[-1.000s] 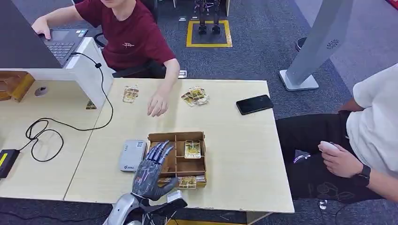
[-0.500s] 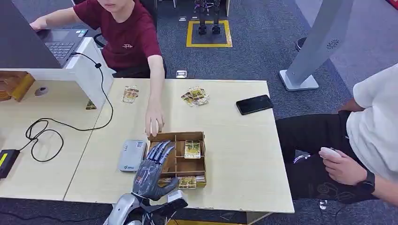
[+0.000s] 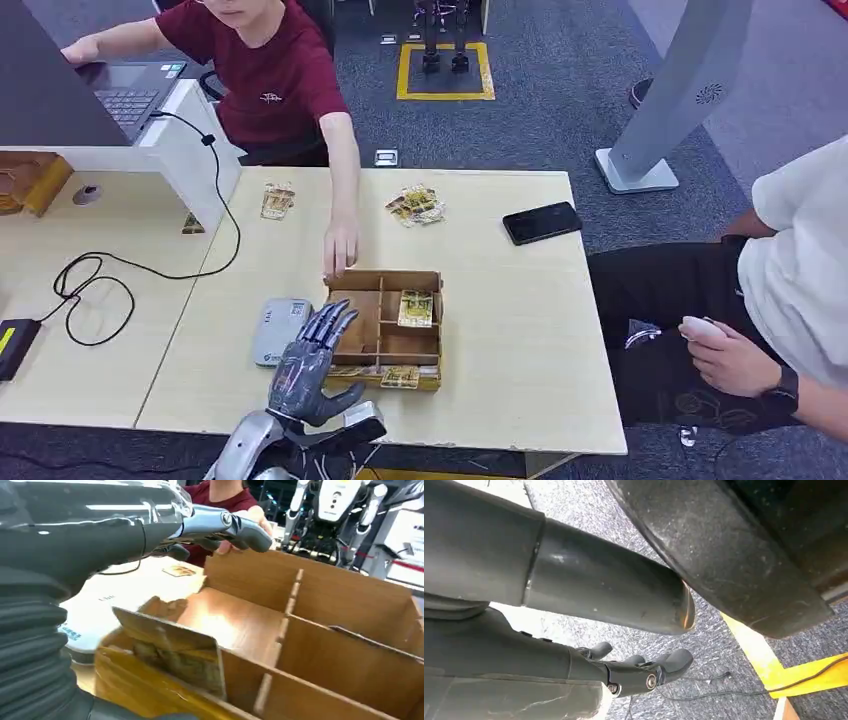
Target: Pass the card to the sensor for recognition and then transmit it.
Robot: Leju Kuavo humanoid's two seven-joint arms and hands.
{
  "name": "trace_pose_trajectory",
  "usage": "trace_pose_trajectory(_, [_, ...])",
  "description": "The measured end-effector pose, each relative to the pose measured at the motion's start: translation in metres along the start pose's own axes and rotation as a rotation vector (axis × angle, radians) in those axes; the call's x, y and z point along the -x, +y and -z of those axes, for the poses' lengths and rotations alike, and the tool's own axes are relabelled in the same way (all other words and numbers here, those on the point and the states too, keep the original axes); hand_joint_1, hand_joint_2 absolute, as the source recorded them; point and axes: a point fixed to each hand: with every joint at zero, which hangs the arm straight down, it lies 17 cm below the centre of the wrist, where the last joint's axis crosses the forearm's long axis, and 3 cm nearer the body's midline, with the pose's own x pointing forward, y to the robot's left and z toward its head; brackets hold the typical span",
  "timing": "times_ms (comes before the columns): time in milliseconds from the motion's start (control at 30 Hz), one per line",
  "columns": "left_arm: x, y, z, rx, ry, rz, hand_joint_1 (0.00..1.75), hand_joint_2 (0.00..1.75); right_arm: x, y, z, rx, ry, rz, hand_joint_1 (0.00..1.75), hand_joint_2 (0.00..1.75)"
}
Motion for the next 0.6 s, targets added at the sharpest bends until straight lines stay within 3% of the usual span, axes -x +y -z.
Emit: trace_pose_trajectory(600, [0.0007, -0.0010, -0.0013, 0.010, -0.012, 0.007, 0.00, 1.75, -0.0005, -0.0006, 0.0002, 0.001, -0.002, -0.016, 0.00, 0.00])
